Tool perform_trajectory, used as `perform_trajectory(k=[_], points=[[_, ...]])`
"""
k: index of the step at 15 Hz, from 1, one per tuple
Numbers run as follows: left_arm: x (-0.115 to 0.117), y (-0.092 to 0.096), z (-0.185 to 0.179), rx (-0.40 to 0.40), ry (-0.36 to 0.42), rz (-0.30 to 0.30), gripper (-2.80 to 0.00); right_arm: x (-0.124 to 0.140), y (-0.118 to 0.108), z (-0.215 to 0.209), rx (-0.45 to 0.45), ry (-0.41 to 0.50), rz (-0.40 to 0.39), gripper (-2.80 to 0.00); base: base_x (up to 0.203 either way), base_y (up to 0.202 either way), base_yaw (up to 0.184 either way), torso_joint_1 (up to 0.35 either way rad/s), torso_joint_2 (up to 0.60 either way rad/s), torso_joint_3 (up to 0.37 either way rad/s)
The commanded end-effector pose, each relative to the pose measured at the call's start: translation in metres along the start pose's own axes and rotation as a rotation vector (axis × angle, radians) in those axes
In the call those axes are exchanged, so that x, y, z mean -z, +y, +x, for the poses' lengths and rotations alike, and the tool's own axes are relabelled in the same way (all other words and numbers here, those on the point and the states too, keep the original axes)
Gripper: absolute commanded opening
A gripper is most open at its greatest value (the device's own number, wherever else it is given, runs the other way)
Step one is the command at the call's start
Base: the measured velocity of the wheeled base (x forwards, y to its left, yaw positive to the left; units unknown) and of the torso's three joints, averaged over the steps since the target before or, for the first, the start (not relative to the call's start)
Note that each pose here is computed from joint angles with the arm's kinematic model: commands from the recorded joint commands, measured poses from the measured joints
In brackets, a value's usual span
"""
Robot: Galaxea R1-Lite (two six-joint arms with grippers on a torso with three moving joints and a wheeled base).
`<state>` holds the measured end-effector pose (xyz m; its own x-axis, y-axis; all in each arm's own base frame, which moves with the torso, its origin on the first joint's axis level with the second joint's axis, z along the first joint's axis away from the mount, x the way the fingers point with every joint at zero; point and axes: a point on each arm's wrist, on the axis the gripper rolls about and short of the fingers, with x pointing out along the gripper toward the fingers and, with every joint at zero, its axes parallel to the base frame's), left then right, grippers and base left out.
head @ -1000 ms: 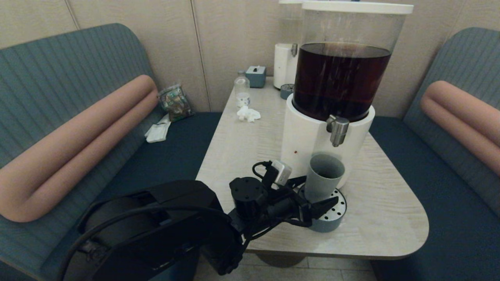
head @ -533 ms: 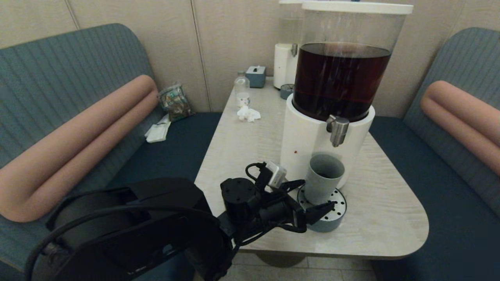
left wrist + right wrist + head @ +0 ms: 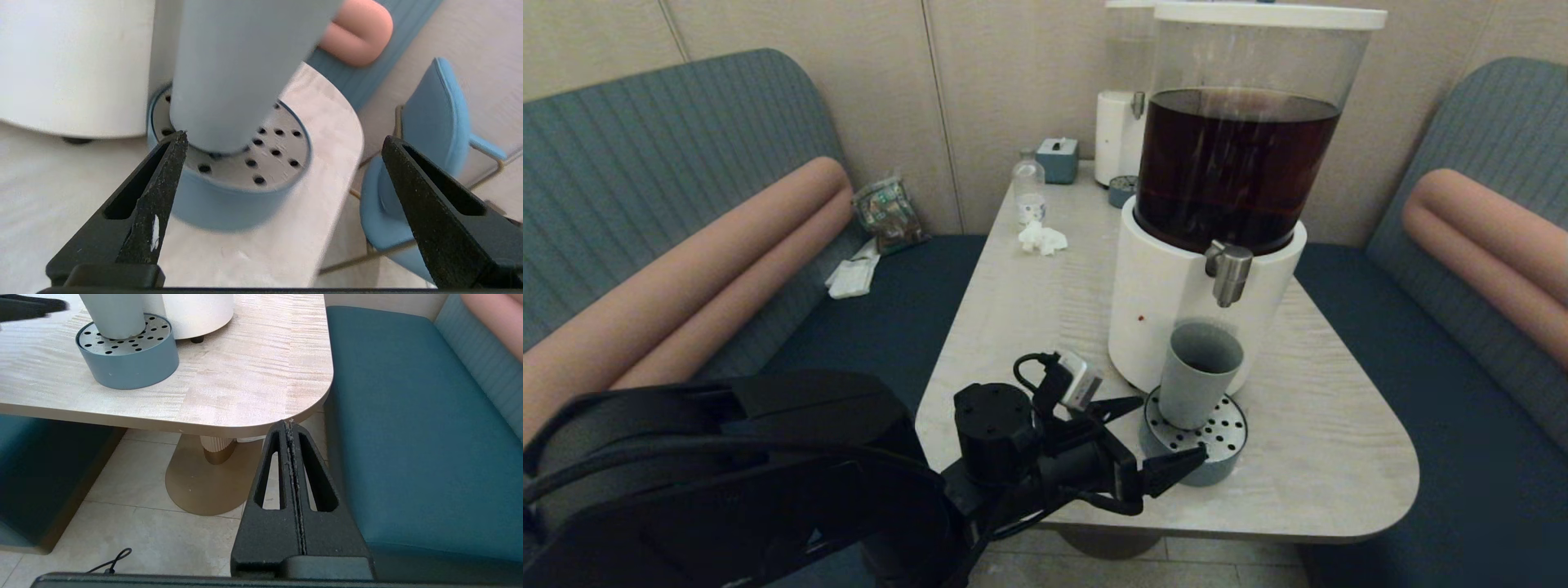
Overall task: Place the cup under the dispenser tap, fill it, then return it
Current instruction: Place it under the water dispenser, then turn on the faucet
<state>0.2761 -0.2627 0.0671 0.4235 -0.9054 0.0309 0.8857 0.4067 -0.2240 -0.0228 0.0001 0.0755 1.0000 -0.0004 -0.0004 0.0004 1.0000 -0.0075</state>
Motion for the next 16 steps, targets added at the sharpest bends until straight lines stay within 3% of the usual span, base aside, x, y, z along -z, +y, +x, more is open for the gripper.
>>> perform_trajectory(k=[1, 4, 9, 11, 14, 16], points=[[-0.015, -0.011, -0.017, 0.004, -0.010, 0.002, 0.00, 0.000, 0.000, 0.000, 0.000, 0.000, 0.000, -2.80, 0.000, 0.000, 0.000, 0.000, 0.00, 0.000], [-0.032, -0.024, -0.039, 0.000, -0.023, 0.007, 0.00, 0.000, 0.000, 0.000, 0.000, 0.000, 0.000, -2.80, 0.000, 0.000, 0.000, 0.000, 0.00, 0.000], [-0.076, -0.050, -0.093, -0.047, -0.126, 0.028, 0.00, 0.000, 0.000, 0.000, 0.000, 0.000, 0.000, -2.80, 0.000, 0.000, 0.000, 0.000, 0.00, 0.000], [-0.104, -0.060, -0.119, -0.107, -0.240, 0.046, 0.00, 0.000, 0.000, 0.000, 0.000, 0.000, 0.000, -2.80, 0.000, 0.000, 0.000, 0.000, 0.00, 0.000], [-0.137, -0.067, -0.157, -0.273, -0.427, 0.040, 0.00, 0.000, 0.000, 0.000, 0.000, 0.000, 0.000, -2.80, 0.000, 0.000, 0.000, 0.000, 0.00, 0.000], [-0.153, -0.063, -0.189, -0.388, -0.533, 0.066, 0.00, 0.000, 0.000, 0.000, 0.001, 0.000, 0.000, -2.80, 0.000, 0.000, 0.000, 0.000, 0.00, 0.000]])
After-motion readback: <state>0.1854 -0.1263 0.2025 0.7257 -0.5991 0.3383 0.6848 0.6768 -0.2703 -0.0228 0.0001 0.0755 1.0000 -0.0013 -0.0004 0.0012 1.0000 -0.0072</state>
